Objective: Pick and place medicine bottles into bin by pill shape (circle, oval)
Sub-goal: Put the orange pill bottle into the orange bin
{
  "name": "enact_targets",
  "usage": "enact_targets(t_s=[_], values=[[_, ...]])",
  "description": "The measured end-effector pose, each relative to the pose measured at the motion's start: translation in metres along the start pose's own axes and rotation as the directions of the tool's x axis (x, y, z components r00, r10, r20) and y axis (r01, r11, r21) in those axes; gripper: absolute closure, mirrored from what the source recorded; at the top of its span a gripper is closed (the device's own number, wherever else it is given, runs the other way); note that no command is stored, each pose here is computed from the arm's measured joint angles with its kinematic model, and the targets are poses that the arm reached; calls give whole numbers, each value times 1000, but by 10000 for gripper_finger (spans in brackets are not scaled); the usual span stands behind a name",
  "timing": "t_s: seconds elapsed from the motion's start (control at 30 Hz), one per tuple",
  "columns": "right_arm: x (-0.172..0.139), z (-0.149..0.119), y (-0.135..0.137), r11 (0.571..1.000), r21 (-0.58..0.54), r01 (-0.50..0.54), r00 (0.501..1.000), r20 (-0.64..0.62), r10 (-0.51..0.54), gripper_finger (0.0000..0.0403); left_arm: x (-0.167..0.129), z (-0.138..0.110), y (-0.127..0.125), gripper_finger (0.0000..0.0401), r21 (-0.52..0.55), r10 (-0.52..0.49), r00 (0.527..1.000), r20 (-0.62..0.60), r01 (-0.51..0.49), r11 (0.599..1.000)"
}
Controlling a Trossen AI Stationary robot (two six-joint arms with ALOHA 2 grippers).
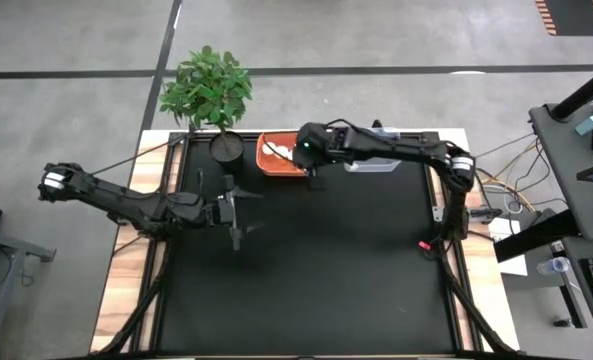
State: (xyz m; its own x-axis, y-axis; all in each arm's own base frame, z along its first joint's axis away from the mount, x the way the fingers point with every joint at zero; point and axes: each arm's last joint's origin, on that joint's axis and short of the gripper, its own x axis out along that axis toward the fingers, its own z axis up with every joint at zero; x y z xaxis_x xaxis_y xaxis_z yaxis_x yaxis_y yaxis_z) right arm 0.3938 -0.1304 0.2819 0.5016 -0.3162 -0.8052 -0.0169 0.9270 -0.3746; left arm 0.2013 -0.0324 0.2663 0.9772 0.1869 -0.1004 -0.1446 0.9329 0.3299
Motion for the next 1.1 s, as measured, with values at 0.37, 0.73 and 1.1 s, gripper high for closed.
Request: enact_targets(t_s=[0.37,0.73,1.1], values=[[29,-19,-36,998,56,34,999,-14,-34,202,0,0,0,106,2,-1,1000,-3,1,1000],[58,-30,-41,996,91,-13,999,-29,16,202,0,-1,0,106,1,-1,1000,-2,1,1000],[85,-38,-35,997,68,-46,995,-84,51,186,0,-1,0,106,3,-2,1000,-5,2,1000]])
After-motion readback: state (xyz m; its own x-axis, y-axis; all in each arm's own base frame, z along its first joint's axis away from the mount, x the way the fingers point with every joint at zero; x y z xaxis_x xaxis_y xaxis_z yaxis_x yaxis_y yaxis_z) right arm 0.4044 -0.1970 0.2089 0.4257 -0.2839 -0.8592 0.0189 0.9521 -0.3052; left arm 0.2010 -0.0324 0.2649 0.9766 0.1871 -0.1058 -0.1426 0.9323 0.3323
